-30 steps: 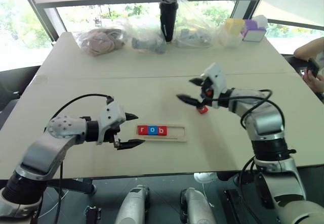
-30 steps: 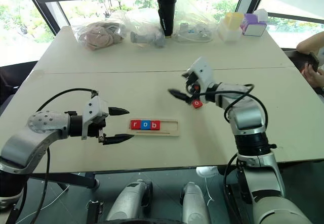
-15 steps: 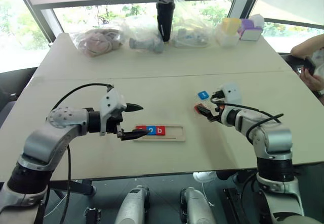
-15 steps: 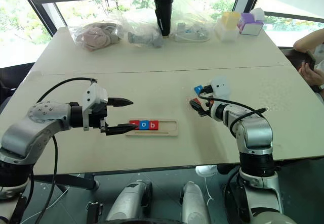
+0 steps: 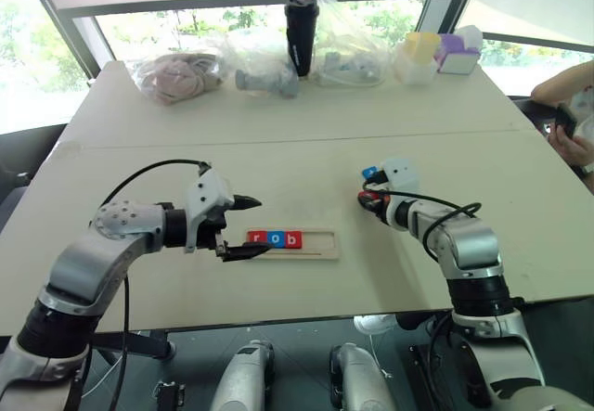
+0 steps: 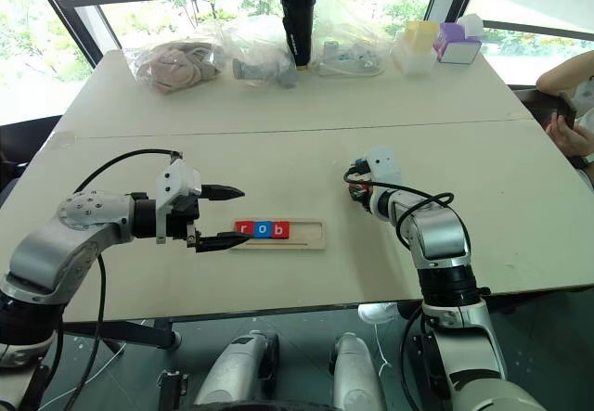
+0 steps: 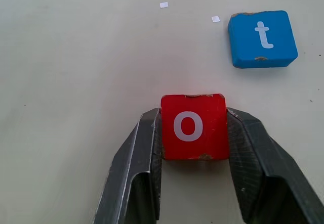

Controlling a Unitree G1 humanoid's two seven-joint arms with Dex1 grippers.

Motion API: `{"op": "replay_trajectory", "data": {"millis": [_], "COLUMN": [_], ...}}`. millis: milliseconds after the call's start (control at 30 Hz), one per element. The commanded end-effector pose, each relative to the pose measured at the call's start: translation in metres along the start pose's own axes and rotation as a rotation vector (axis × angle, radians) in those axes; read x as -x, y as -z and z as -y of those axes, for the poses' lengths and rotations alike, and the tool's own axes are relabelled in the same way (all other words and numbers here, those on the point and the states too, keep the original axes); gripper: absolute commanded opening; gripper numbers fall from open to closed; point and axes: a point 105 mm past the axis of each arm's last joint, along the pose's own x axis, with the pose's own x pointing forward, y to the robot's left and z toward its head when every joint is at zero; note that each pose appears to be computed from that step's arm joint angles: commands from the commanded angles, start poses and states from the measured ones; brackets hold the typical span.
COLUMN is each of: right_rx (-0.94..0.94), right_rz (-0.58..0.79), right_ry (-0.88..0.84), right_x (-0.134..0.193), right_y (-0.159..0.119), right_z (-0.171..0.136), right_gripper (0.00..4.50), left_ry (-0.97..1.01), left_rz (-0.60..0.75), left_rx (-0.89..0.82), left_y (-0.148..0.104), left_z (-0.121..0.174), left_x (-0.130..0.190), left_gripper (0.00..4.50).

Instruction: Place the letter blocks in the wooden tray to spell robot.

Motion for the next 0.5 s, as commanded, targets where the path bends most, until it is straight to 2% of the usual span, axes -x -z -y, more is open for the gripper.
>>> {"op": "replay_trajectory", "data": {"millis": [33, 200, 267, 333, 500], "right_rx": [0.015, 0.012, -0.129, -0.328, -0.363], "right_rz": [0.060, 0.061, 0.045, 0.031, -0.009], "right_ry": [0.055, 0.194, 0.246, 0.245, 0.198], "right_x": [0.013, 0.048, 0.063, 0.069, 0.073], "right_y": [-0.019, -0.018, -0.009, 0.000, 0.016], "right_z": [0.010, 0.049, 0.054, 0.047, 0.001], "right_gripper": [1.18, 1.18, 1.18, 1.18, 1.18], "left_ry": [-0.031, -0.039, -0.012, -0.010, 0.010], "left_rz": [0.055, 0.067, 0.050, 0.048, 0.046], "left_rx": [-0.077, -0.103, -0.106, -0.107, -0.095], "left_y": [-0.018, -0.019, -0.015, -0.012, -0.010], "left_z": [-0.005, -0.008, -0.005, -0.006, -0.007], "left_x": [0.000, -0.005, -0.008, -0.010, -0.012], "left_gripper": [4.50, 4.50, 4.50, 4.50, 4.50]}}
